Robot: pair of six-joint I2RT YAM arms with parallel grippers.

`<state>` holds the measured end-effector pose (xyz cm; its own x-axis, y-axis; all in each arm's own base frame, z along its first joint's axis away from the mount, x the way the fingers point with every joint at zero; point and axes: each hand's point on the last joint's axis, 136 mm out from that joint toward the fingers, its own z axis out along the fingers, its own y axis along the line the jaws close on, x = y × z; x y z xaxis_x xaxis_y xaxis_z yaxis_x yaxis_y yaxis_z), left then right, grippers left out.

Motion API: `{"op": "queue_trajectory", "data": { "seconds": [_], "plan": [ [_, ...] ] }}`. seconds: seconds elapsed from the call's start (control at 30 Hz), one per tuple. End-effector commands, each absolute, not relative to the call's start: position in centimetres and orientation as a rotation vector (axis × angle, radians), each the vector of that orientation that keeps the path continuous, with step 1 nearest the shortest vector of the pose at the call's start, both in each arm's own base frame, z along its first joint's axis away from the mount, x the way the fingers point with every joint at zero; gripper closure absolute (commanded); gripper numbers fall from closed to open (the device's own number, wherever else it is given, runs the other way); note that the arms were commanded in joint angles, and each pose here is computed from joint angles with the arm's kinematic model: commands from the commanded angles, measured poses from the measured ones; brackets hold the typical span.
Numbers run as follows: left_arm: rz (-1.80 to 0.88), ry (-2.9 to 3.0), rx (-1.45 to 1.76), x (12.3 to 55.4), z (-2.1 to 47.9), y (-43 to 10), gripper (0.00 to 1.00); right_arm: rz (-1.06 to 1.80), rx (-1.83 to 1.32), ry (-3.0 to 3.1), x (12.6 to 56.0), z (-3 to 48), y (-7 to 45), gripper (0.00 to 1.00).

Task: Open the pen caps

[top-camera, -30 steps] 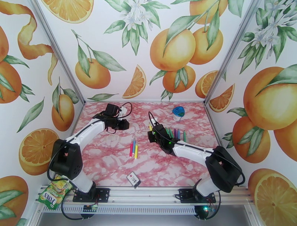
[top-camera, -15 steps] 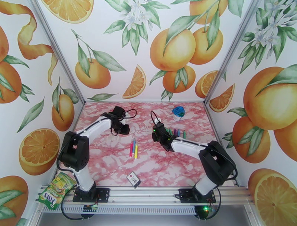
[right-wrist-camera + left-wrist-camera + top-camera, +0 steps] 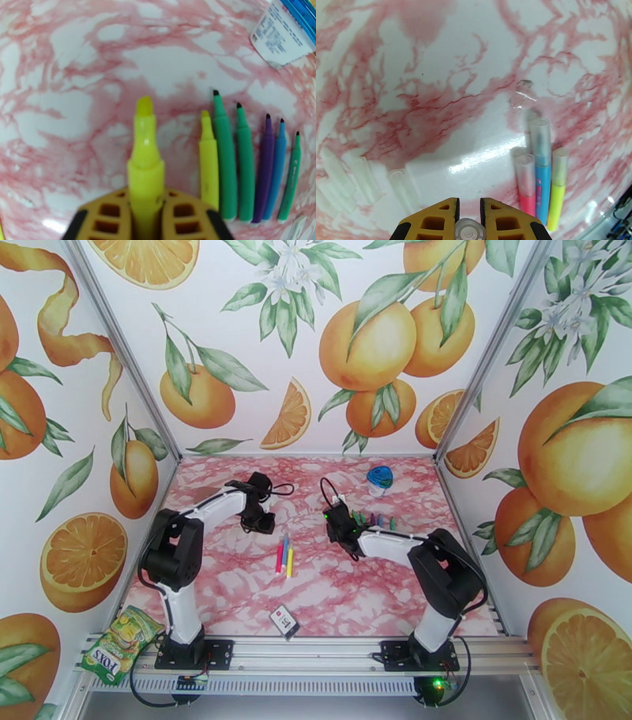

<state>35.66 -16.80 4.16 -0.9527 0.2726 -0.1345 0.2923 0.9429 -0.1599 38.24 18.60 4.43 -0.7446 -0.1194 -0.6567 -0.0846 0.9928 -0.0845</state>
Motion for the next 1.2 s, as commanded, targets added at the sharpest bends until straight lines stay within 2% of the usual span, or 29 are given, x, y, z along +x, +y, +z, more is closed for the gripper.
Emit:
{"op": "queue_trajectory", "data": {
  "seconds": [0.0,0.57,1.17],
  "plan": [
    [-0.230,2.994,0.450,36.0,4.1,-16.7,0.91,-0.127,-0.095,2.428,38.8,4.0,17.7,0.95],
    [-0.158,3.041,0.455,35.8,2.8,-16.0,0.84,-0.269,-0.098,2.497,38.9,2.0,16.2,0.92],
    [-0.120,3.052,0.447,35.9,2.5,-15.6,0.73,-0.303,-0.087,2.487,38.9,2.6,15.7,0.73]
  ]
}}
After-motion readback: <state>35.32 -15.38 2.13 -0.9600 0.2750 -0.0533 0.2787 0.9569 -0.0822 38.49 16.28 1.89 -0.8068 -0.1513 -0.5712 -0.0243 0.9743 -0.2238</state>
